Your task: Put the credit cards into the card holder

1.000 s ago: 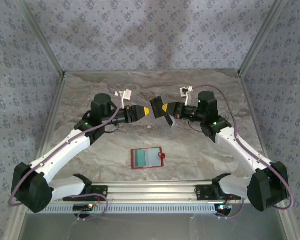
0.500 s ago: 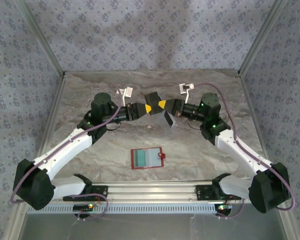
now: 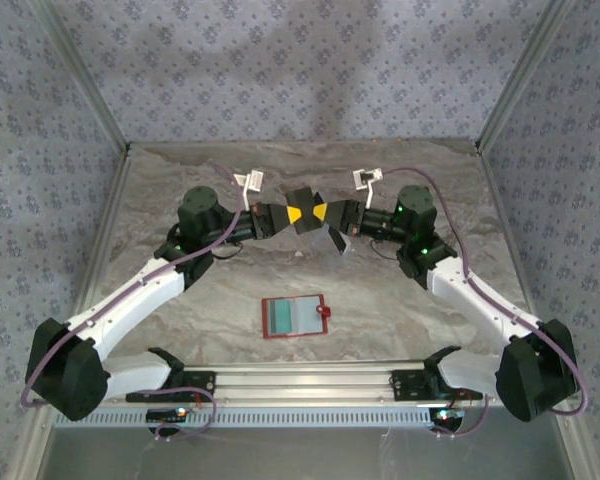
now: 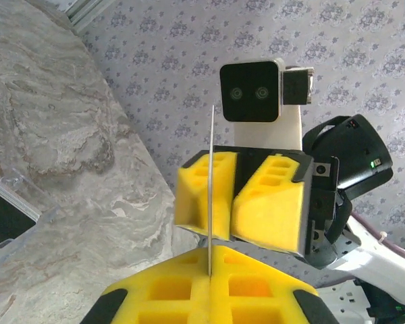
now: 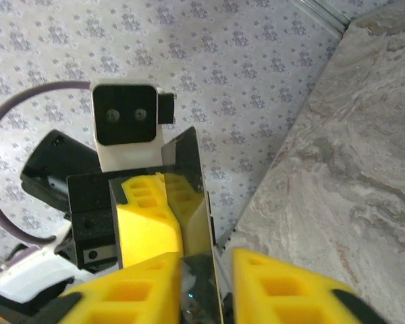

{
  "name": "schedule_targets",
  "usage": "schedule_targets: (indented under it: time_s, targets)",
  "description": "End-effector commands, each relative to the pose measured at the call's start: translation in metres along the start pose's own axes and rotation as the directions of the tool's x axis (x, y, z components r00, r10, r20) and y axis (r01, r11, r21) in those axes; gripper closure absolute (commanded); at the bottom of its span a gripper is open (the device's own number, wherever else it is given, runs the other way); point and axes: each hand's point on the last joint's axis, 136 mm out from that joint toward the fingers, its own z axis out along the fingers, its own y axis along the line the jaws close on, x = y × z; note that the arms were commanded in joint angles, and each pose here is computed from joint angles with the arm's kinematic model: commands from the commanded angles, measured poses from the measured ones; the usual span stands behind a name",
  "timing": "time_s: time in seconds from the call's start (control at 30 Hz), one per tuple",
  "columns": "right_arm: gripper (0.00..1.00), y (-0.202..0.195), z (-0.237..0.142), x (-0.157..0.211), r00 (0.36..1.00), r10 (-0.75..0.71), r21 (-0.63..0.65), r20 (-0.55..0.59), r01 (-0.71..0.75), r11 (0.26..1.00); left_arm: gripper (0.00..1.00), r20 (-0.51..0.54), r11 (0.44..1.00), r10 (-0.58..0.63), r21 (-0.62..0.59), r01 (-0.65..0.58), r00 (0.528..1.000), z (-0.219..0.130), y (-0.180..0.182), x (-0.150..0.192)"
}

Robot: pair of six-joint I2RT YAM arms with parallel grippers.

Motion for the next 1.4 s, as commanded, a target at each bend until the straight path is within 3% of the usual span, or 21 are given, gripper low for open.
schedule_targets:
  time_s: [0.0, 0.03, 0.1, 0.13, 0.3, 0.37, 0.47, 0.57, 0.67, 0.73, 0.93, 1.03, 1.17, 1.37]
  targets:
    - [0.62, 0.008, -0.001, 0.008, 0.996, -0.056, -0.006, -0.064, 0.056, 0.998, 1.0, -0.023, 0.999, 0.019, -0.028, -0.019, 1.0, -0.005, 0.005, 0.009]
    - [0.5, 0.003, -0.002, 0.013, 0.994, -0.062, 0.022, -0.087, 0.064, 0.998, 1.0, -0.047, 0.998, 0.004, -0.058, -0.007, 0.999, -0.005, 0.013, 0.015]
    - [0.01, -0.015, -0.008, 0.023, 0.992, -0.052, 0.116, -0.118, 0.065, 0.991, 1.0, -0.095, 0.991, -0.027, -0.13, 0.015, 0.995, -0.009, 0.032, 0.03]
    - [0.0, -0.029, -0.012, 0.029, 0.99, -0.036, 0.195, -0.133, 0.062, 0.979, 1.0, -0.124, 0.982, -0.051, -0.189, 0.027, 0.991, -0.013, 0.046, 0.041]
    - [0.0, -0.074, -0.037, 0.073, 0.95, 0.005, 0.478, -0.312, 0.152, 0.865, 1.0, -0.268, 0.927, -0.189, -0.367, 0.081, 0.945, -0.035, 0.09, 0.094]
    - [0.0, -0.097, -0.052, 0.091, 0.936, 0.053, 0.599, -0.348, 0.179, 0.781, 1.0, -0.29, 0.893, -0.274, -0.43, 0.131, 0.917, -0.045, 0.106, 0.116]
    - [0.0, -0.117, -0.07, 0.117, 0.903, 0.108, 0.69, -0.415, 0.236, 0.684, 1.0, -0.277, 0.837, -0.386, -0.506, 0.208, 0.88, -0.058, 0.124, 0.141]
    - [0.0, -0.134, -0.083, 0.136, 0.883, 0.116, 0.749, -0.456, 0.31, 0.585, 1.0, -0.285, 0.812, -0.426, -0.538, 0.225, 0.859, -0.066, 0.128, 0.157]
    - [0.11, -0.147, -0.085, 0.152, 0.886, 0.128, 0.785, -0.445, 0.317, 0.533, 1.0, -0.291, 0.795, -0.456, -0.558, 0.238, 0.841, -0.072, 0.134, 0.171]
    - [0.14, -0.15, -0.077, 0.164, 0.884, 0.129, 0.78, -0.45, 0.319, 0.539, 1.0, -0.298, 0.783, -0.482, -0.569, 0.252, 0.824, -0.073, 0.138, 0.179]
    - [0.22, -0.157, -0.04, 0.197, 0.876, 0.163, 0.713, -0.454, 0.247, 0.656, 1.0, -0.325, 0.78, -0.506, -0.567, 0.264, 0.799, -0.057, 0.146, 0.189]
    - [0.24, -0.169, -0.039, 0.203, 0.869, 0.176, 0.736, -0.463, 0.265, 0.623, 1.0, -0.335, 0.791, -0.517, -0.54, 0.289, 0.787, -0.043, 0.144, 0.19]
    - [0.23, -0.176, -0.036, 0.208, 0.865, 0.163, 0.748, -0.474, 0.298, 0.592, 1.0, -0.352, 0.74, -0.528, -0.638, 0.215, 0.773, -0.052, 0.162, 0.201]
    - [0.24, -0.183, -0.032, 0.219, 0.864, 0.132, 0.775, -0.486, 0.356, 0.522, 1.0, -0.353, 0.732, -0.532, -0.649, 0.208, 0.77, -0.049, 0.169, 0.203]
